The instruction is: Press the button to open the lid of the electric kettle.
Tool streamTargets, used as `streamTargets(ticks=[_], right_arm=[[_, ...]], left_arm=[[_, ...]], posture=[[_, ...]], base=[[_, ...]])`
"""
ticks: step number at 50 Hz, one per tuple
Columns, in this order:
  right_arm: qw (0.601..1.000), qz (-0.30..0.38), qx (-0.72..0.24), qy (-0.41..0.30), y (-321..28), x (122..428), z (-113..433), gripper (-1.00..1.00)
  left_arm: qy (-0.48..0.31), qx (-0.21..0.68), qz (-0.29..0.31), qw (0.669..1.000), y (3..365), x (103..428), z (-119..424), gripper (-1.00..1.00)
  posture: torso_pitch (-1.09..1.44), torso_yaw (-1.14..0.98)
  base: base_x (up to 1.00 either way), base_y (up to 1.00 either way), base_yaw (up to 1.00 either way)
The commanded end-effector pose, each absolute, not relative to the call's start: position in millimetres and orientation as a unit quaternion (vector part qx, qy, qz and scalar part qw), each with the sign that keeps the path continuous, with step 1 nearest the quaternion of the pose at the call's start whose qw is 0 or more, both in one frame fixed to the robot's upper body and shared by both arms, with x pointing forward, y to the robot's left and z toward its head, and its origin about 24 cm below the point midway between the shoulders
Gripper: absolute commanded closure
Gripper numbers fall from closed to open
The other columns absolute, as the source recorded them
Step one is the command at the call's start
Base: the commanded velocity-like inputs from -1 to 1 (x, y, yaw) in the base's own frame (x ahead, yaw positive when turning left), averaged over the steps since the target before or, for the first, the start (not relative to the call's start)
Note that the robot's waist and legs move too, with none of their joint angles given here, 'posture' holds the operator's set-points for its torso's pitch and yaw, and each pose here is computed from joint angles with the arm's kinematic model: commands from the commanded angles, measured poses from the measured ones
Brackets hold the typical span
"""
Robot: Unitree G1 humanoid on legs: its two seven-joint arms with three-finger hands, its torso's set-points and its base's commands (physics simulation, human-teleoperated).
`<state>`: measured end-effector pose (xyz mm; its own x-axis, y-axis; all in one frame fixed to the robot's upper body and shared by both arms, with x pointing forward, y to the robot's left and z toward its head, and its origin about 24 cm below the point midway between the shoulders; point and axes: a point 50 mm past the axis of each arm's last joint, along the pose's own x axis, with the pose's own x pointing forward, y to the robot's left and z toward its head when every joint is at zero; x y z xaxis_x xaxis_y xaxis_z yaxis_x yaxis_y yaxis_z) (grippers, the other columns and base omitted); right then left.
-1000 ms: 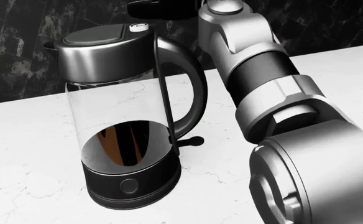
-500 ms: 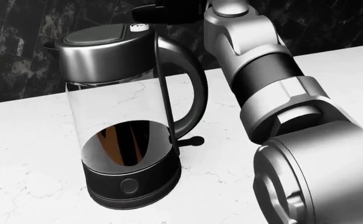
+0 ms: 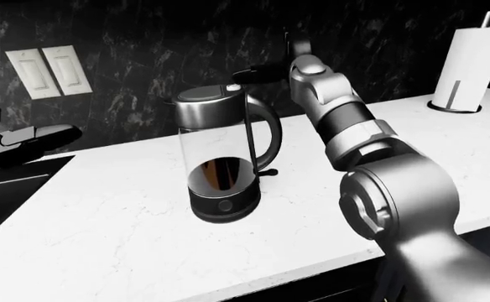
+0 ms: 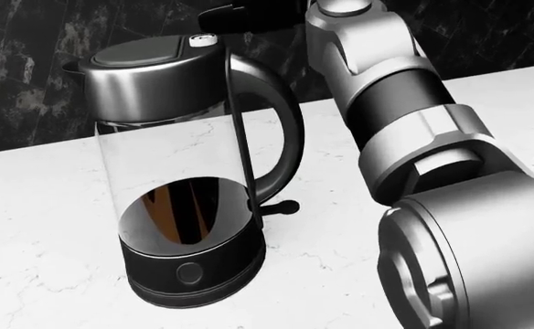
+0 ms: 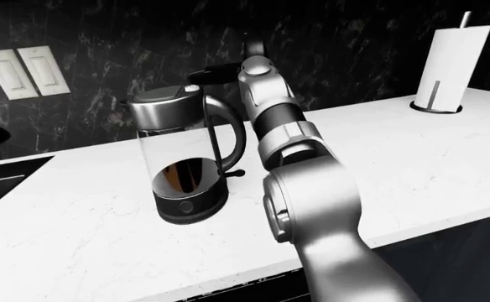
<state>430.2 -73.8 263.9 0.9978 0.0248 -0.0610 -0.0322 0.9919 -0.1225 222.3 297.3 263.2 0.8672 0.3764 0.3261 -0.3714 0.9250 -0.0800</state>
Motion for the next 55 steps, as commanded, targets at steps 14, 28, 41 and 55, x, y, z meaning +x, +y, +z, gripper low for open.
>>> streamTargets(ticks=[14, 28, 41, 55], right_arm=[[0.992, -0.015, -0.110, -0.058, -71, 427, 299, -1.00], [0.990, -0.009, -0.124, -0.063, -65, 426, 300, -1.00], [0.980, -0.041, -0.175, -0.086, -66, 426, 293, -1.00], [0.969, -0.017, -0.222, -0.110, -56, 424, 300, -1.00]], left_arm=[[-0.202, 0.001, 0.192, 0.960, 296, 217, 273, -1.00], [-0.203, -0.001, 0.192, 0.960, 297, 217, 275, -1.00], [-0.201, -0.001, 0.194, 0.960, 298, 216, 272, -1.00], [-0.201, -0.001, 0.195, 0.960, 299, 216, 271, -1.00]], posture=[[-0.49, 0.00], [-0.49, 0.00], [-0.49, 0.00], [-0.49, 0.00]], base=[[0.00, 0.00, 0.00], [0.00, 0.00, 0.00], [0.00, 0.00, 0.00], [0.00, 0.00, 0.00]])
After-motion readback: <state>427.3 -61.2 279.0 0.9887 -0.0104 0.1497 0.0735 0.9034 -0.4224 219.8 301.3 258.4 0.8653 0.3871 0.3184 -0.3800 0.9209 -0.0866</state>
